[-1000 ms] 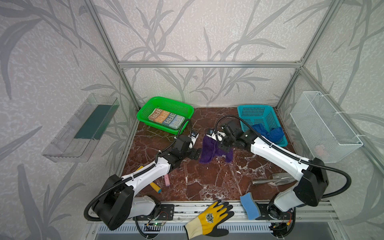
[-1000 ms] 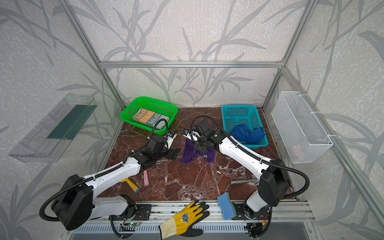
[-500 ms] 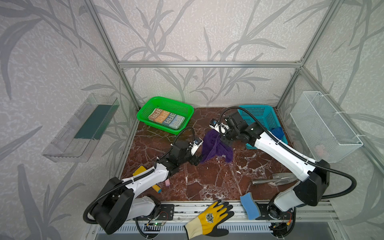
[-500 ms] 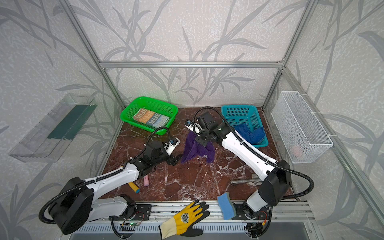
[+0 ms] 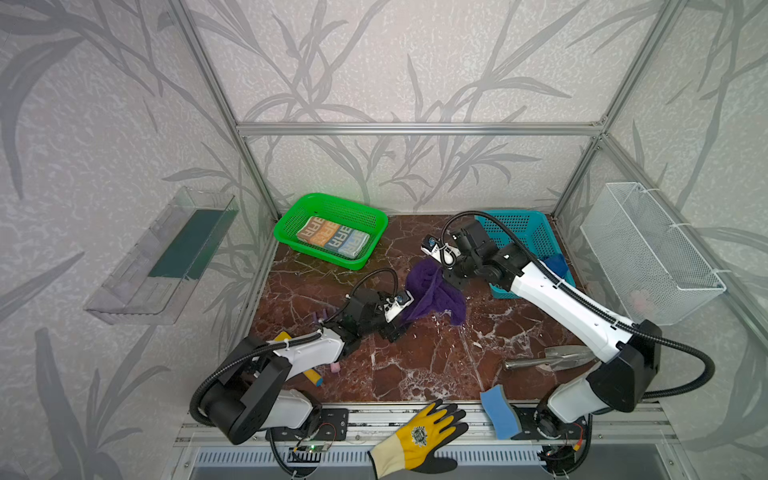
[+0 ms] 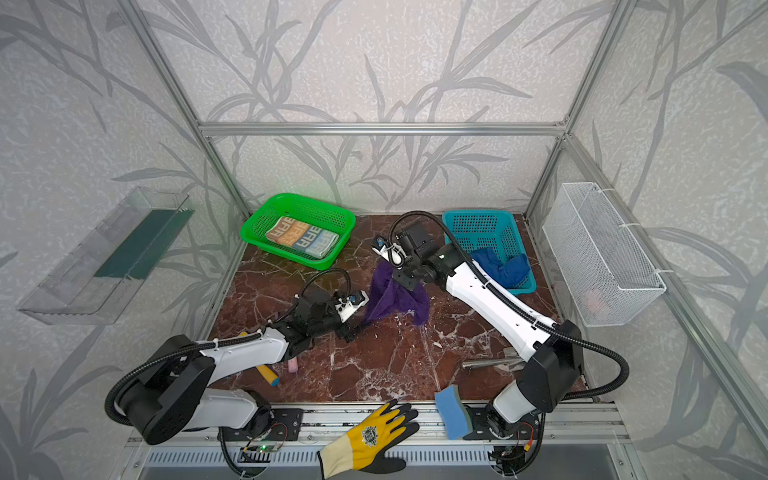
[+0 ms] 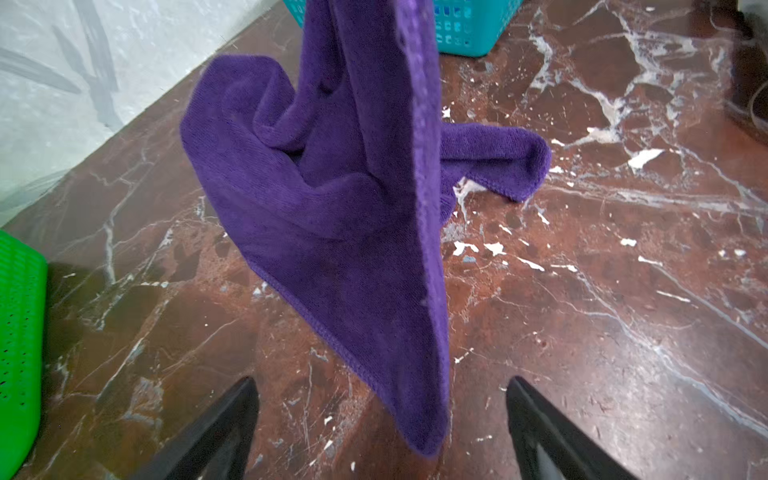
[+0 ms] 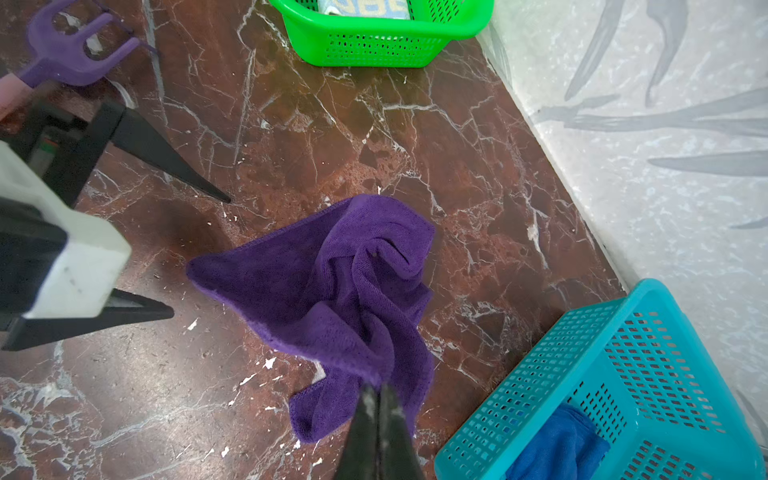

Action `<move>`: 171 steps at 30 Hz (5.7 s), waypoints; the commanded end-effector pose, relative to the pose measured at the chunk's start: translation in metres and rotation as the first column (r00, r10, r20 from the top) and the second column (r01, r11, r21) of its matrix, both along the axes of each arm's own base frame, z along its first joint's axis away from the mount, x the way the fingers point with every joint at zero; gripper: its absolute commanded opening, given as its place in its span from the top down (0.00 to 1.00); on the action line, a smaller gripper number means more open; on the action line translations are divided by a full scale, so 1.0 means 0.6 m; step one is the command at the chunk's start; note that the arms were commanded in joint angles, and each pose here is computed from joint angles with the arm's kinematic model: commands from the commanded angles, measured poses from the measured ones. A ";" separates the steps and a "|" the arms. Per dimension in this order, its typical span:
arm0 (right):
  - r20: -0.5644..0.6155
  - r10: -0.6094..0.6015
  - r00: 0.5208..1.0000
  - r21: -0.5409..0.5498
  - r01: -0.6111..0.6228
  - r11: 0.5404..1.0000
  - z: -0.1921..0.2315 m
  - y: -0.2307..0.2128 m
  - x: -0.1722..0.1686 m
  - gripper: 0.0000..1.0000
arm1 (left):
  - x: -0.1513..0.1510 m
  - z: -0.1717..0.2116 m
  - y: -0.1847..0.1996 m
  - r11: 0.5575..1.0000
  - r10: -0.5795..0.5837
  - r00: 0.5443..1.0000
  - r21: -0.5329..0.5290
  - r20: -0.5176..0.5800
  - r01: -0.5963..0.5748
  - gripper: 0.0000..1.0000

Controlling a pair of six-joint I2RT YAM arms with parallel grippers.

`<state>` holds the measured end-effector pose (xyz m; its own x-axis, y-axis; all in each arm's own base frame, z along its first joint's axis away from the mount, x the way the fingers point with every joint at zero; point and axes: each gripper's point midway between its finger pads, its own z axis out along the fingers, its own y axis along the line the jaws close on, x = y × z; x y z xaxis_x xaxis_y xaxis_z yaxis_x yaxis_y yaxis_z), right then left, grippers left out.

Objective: Fold and stack the towels
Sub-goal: 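Grasp another purple towel corner with the left gripper while the right gripper holds, then lift the purple towel with both grippers and spread it apart between them, then lower the spread purple towel onto the table centre with both grippers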

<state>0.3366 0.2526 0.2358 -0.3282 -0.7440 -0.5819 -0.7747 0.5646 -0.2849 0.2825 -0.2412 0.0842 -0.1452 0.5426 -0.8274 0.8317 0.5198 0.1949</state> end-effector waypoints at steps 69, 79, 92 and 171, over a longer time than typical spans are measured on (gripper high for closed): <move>0.247 -0.359 0.900 0.466 0.215 0.859 0.278 -0.115 0.113 1.00 | 0.231 0.560 0.092 0.741 0.668 0.644 -0.245 0.374 -0.626 1.00; 0.377 -0.300 0.876 0.543 0.053 0.838 0.401 -0.128 0.062 1.00 | 0.166 0.701 0.119 0.759 0.651 0.645 -0.343 0.400 -0.554 1.00; 0.404 -0.207 0.891 0.666 -0.132 0.734 0.498 -0.137 -0.097 1.00 | 0.006 0.731 0.131 0.848 0.477 0.831 -0.398 0.287 -0.350 1.00; 0.157 -0.178 0.972 0.408 0.100 0.907 0.052 -0.091 0.235 1.00 | 0.319 0.295 0.155 0.751 0.656 0.750 0.025 0.083 -0.660 1.00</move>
<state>0.4786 0.1947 0.2657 -0.3146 -0.3799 -0.8699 -0.6034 0.7875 -0.1257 0.4826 -0.1527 0.2605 -0.4144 0.4024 -0.8163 0.2818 0.9096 0.3053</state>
